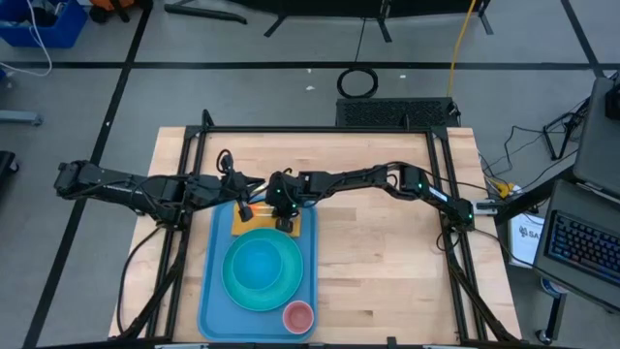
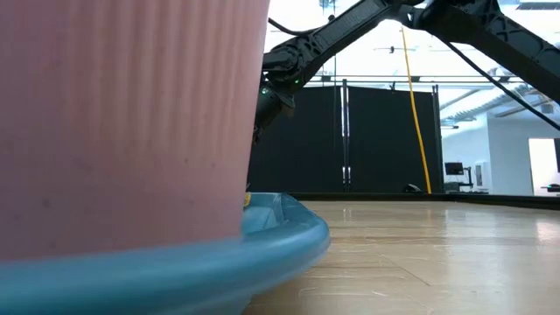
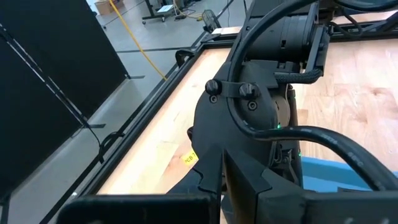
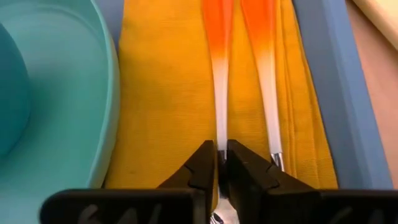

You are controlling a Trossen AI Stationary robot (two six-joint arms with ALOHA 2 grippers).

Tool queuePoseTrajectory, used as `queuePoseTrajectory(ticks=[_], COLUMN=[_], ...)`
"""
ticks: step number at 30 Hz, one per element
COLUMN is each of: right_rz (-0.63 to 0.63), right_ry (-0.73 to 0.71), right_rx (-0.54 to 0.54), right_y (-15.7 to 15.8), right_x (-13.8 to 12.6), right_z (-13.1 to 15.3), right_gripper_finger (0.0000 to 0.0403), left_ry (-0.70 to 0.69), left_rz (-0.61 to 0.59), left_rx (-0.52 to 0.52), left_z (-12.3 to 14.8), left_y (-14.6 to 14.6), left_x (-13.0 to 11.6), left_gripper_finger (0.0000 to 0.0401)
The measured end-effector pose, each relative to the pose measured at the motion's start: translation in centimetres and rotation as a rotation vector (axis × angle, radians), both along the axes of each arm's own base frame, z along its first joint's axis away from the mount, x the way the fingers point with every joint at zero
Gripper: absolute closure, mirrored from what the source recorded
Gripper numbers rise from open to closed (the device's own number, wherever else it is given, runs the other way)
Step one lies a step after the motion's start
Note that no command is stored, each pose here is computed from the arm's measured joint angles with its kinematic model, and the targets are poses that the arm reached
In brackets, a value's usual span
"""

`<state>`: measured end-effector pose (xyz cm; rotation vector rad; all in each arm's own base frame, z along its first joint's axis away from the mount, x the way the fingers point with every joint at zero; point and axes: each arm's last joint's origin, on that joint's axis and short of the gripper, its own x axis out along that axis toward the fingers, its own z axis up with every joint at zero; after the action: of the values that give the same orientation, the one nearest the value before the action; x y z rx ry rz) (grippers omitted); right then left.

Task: Set up tray
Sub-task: Put the orange spoon to the bottom of the orange fork on the yellow napkin on the blue serving tray

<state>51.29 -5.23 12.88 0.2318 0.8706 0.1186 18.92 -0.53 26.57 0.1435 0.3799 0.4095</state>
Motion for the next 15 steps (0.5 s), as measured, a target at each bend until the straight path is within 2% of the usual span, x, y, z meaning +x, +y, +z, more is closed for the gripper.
queuePoseTrajectory(ticks=[7,15], right_rz=[-0.011,0.008], right_ry=[-0.009,-0.038], right_rx=[-0.026,-0.032], right_y=[0.5,1.5], right_x=[0.2,0.4], right_z=[0.1,0.3], right_gripper_finger=[0.0324,0.031], left_ry=[-0.003,-0.005], left_rz=[0.0,-0.005], left_rx=[-0.004,-0.007], left_z=[0.0,0.0], left_y=[0.0,0.0], left_x=[0.0,0.0], left_gripper_finger=[0.038,0.038])
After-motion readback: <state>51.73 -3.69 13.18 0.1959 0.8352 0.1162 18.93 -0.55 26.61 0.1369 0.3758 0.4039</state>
